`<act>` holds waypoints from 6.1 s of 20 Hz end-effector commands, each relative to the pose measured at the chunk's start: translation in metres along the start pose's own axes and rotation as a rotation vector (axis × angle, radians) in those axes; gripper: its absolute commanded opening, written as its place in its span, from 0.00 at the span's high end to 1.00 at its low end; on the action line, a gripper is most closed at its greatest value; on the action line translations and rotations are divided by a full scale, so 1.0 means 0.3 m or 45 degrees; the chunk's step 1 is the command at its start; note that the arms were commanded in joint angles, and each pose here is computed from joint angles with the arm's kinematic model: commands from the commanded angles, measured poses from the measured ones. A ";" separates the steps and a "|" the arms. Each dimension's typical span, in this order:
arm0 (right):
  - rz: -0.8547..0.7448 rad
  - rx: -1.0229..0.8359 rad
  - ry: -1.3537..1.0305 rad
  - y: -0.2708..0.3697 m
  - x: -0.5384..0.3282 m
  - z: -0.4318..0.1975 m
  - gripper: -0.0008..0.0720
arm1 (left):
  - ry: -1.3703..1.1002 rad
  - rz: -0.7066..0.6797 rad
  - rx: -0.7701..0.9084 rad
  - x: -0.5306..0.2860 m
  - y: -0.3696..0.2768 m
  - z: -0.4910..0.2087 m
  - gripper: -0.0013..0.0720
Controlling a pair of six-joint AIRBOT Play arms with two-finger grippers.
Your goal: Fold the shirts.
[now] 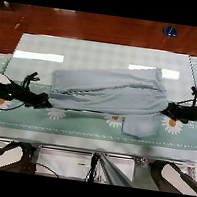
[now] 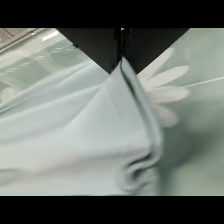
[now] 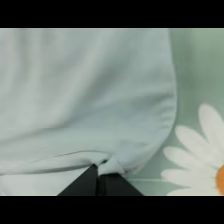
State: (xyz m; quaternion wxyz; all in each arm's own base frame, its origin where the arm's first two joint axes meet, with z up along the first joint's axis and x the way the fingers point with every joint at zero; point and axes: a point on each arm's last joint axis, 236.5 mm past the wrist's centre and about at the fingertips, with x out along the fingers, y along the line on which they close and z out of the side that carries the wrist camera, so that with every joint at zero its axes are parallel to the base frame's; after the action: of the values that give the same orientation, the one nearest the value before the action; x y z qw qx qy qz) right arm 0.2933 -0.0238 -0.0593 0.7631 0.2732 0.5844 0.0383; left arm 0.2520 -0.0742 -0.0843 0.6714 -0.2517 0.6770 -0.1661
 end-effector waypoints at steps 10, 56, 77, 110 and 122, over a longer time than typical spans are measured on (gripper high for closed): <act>0.194 -0.036 -0.480 0.216 -0.222 0.406 0.95 | -0.221 -0.230 0.050 -0.154 -0.228 0.155 0.94; 0.059 -0.064 -0.009 -0.016 -0.038 0.595 0.17 | -0.561 -0.152 0.155 -0.438 -0.165 0.562 0.23; 0.406 -0.058 0.055 0.227 0.370 0.625 0.74 | -0.379 -0.196 0.441 -0.254 -0.428 0.469 0.23; 0.151 -0.302 0.127 0.370 -0.277 0.446 0.95 | -0.205 -0.482 0.168 0.548 -1.129 0.180 0.94; 0.186 -0.543 0.035 0.633 -0.406 0.335 0.95 | -0.089 -0.512 0.073 0.809 -1.252 0.125 0.94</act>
State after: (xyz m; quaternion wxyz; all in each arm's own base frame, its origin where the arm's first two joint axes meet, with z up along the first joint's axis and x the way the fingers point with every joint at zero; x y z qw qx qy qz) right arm 0.4007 0.0310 0.1404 0.7875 0.1627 0.5604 0.1983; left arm 0.3471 -0.4993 -0.0605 0.6687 -0.3560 0.5695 -0.3191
